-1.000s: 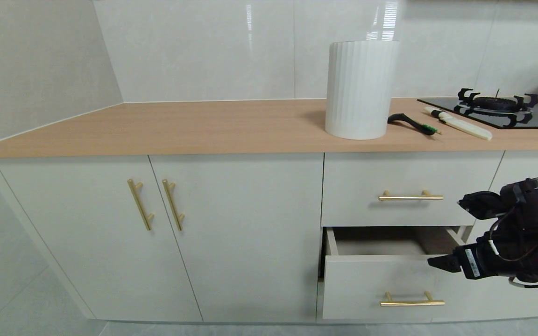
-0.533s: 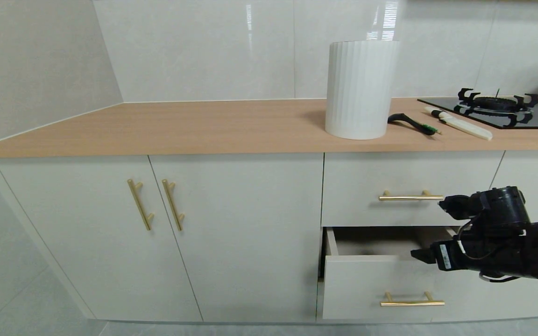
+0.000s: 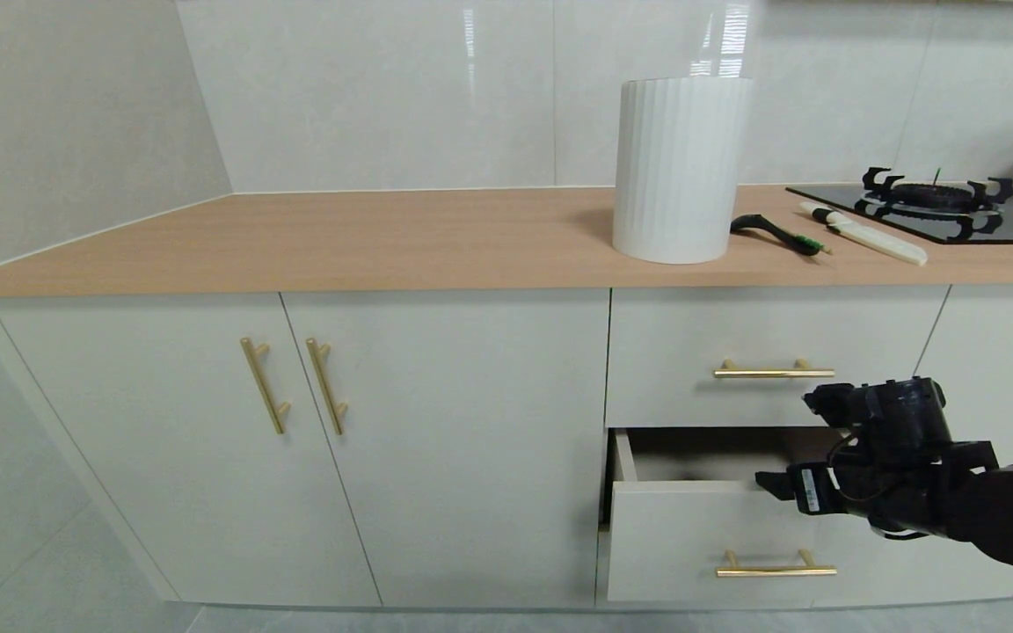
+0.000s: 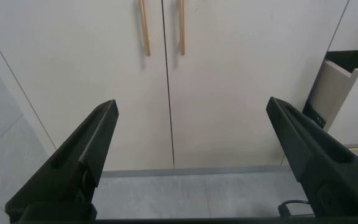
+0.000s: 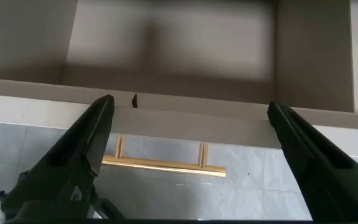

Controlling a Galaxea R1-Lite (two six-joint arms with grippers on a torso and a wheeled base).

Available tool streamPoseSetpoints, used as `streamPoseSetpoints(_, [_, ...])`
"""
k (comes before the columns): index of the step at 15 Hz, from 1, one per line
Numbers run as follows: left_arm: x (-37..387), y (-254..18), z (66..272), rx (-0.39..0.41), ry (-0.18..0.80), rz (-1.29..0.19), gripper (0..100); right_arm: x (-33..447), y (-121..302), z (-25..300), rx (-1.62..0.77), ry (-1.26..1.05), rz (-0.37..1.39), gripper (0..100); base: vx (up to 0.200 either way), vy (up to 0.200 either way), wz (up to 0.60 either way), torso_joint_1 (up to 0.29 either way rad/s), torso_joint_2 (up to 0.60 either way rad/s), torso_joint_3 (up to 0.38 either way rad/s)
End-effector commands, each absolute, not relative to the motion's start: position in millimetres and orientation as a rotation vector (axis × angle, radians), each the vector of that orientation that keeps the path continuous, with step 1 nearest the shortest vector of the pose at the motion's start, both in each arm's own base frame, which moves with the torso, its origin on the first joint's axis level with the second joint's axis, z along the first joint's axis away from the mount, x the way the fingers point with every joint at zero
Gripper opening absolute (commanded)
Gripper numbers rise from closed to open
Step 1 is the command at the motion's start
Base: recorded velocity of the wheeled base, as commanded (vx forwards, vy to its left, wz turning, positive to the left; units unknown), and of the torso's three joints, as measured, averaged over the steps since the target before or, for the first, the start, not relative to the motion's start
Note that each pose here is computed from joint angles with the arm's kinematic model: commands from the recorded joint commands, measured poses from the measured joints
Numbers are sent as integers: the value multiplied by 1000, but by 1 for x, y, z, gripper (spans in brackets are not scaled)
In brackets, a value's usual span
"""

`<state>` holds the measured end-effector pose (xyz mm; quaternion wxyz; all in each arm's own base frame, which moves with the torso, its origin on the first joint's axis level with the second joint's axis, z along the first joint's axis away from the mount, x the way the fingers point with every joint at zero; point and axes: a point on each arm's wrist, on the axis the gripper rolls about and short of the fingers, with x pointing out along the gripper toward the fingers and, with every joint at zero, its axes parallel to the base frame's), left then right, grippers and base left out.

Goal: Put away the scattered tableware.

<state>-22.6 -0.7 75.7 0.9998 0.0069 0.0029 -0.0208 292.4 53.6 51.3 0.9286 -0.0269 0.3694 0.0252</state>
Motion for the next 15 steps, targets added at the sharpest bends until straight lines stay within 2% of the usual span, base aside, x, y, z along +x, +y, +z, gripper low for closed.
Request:
streamPoseSetpoints(1, [-22, -1, 76, 14, 7, -41, 100, 288, 53, 56, -55, 764, 59, 100, 0, 0, 0, 0, 0, 0])
streamPoseSetpoints(7, [-22, -1, 76, 14, 9, -41, 100, 272, 50, 69, -79, 887, 58, 100, 0, 0, 0, 0, 0, 0])
streamPoseSetpoints(9, [-22, -1, 76, 15, 7, -41, 100, 266, 48, 83, -87, 940, 57, 100, 0, 0, 0, 0, 0, 0])
streamPoseSetpoints(15, [-22, -1, 76, 15, 7, -41, 100, 267, 49, 106, -40, 849, 78, 100, 0, 0, 0, 0, 0, 0])
